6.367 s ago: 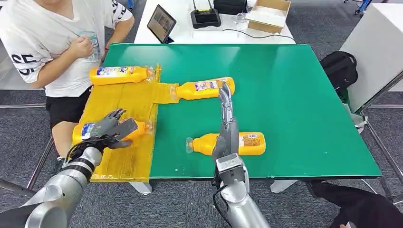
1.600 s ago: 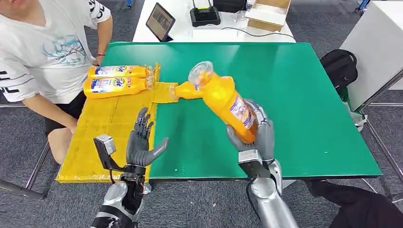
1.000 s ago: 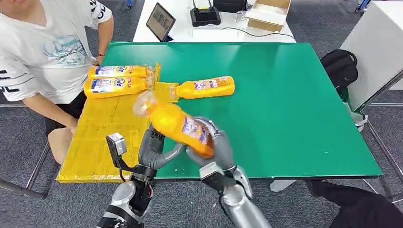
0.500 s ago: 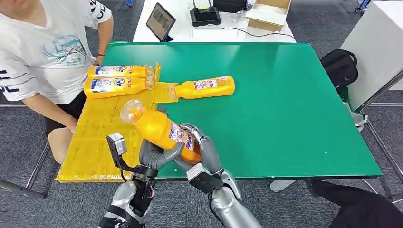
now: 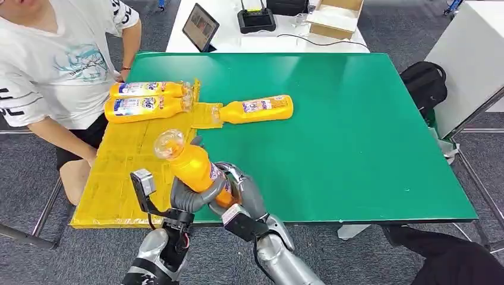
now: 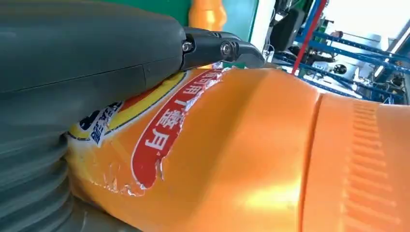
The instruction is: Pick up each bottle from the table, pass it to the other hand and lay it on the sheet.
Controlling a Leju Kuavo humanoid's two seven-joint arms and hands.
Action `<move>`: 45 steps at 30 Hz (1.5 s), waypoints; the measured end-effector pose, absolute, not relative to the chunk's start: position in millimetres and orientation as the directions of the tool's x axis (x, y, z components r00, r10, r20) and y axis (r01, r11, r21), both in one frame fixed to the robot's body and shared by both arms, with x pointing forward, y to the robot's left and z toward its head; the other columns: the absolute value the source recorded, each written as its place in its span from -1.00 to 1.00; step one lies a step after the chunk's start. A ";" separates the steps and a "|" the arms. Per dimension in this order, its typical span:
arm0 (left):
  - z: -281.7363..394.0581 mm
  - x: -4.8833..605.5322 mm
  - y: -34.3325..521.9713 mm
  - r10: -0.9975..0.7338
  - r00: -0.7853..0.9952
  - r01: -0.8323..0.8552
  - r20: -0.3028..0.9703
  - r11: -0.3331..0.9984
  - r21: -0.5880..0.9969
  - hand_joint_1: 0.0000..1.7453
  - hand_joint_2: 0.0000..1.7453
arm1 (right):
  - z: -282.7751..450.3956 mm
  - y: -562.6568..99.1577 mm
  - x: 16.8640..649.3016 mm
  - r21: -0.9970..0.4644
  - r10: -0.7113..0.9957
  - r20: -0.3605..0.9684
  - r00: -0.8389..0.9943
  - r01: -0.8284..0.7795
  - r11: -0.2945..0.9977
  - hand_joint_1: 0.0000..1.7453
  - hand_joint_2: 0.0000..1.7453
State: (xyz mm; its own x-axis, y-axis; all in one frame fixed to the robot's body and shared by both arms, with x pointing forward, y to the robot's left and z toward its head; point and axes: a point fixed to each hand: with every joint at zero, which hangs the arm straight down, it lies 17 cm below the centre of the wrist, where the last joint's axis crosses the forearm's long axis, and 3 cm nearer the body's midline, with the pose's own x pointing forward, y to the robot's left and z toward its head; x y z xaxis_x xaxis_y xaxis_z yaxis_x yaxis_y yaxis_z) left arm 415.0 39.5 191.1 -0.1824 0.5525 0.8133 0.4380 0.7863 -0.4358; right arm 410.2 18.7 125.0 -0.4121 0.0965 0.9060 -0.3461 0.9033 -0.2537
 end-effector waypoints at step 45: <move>198.7 498.3 193.0 -0.521 -0.463 -0.391 0.717 0.846 0.362 1.00 1.00 | 255.9 -52.7 399.3 -0.112 0.108 0.748 -0.654 0.036 0.993 -1.00 -1.00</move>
State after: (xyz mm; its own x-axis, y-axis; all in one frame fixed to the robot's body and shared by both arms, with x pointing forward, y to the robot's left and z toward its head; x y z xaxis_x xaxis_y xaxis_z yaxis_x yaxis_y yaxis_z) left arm 498.3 193.0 198.7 -0.4625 -0.5211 0.7173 -0.3914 0.8459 0.3622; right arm 399.3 -52.7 255.9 -0.6543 0.1082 0.7485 0.0365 0.9931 -0.1116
